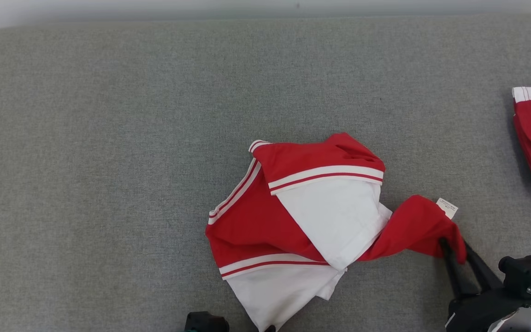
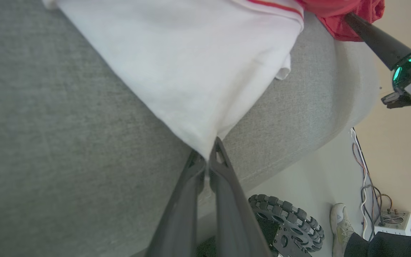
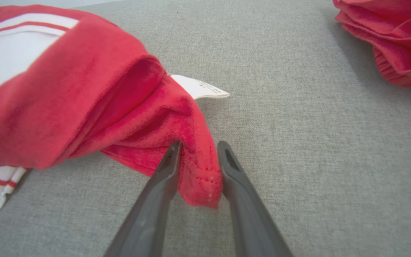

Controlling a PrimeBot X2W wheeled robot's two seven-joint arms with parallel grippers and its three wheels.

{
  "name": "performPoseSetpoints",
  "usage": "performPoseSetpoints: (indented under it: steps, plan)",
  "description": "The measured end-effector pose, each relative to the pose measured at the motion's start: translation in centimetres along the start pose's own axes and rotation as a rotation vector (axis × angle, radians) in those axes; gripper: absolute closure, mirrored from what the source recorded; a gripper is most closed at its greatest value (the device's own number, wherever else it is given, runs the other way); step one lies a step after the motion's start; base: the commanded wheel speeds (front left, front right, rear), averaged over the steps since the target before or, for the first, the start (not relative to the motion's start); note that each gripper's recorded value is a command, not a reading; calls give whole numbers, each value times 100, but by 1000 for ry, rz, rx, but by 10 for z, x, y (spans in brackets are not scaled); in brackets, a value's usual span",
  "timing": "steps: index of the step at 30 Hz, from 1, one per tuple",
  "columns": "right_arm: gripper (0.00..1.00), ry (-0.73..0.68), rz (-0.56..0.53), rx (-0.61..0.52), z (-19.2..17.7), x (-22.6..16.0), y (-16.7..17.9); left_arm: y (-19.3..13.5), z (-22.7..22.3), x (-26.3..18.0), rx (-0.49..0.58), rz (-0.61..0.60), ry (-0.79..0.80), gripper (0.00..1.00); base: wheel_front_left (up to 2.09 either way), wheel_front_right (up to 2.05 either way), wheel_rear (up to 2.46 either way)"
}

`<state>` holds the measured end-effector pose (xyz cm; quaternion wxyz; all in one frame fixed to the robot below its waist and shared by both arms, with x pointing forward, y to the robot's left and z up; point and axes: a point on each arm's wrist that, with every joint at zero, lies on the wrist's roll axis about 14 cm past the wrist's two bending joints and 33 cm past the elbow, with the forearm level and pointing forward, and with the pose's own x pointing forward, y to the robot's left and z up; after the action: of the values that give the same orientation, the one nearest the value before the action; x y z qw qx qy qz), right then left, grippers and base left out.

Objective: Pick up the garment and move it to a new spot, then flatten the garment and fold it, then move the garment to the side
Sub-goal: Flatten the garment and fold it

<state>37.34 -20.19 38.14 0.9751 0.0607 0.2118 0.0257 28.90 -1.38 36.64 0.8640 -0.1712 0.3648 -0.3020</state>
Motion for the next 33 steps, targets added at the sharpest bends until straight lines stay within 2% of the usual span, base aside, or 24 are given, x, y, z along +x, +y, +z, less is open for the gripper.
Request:
performPoseSetpoints:
  steps: [5, 12, 21, 33]
  plan:
    - [100, -34, -2, 10, 9, 1, -2, 4, 14, 0, 2, 15, -59, 100, 0, 0, 0]
    - [100, -227, 1, -27, 63, -6, -2, 11, 80, -16, 59, 49, -278, 100, 0, 0, 0]
    - [100, -498, 16, -138, 159, -12, 2, 12, 205, -68, 264, 89, -638, 100, 0, 0, 0]
    - [100, -759, 51, -281, 270, -31, 13, -15, 338, -160, 508, 177, -1064, 100, 0, 0, 0]
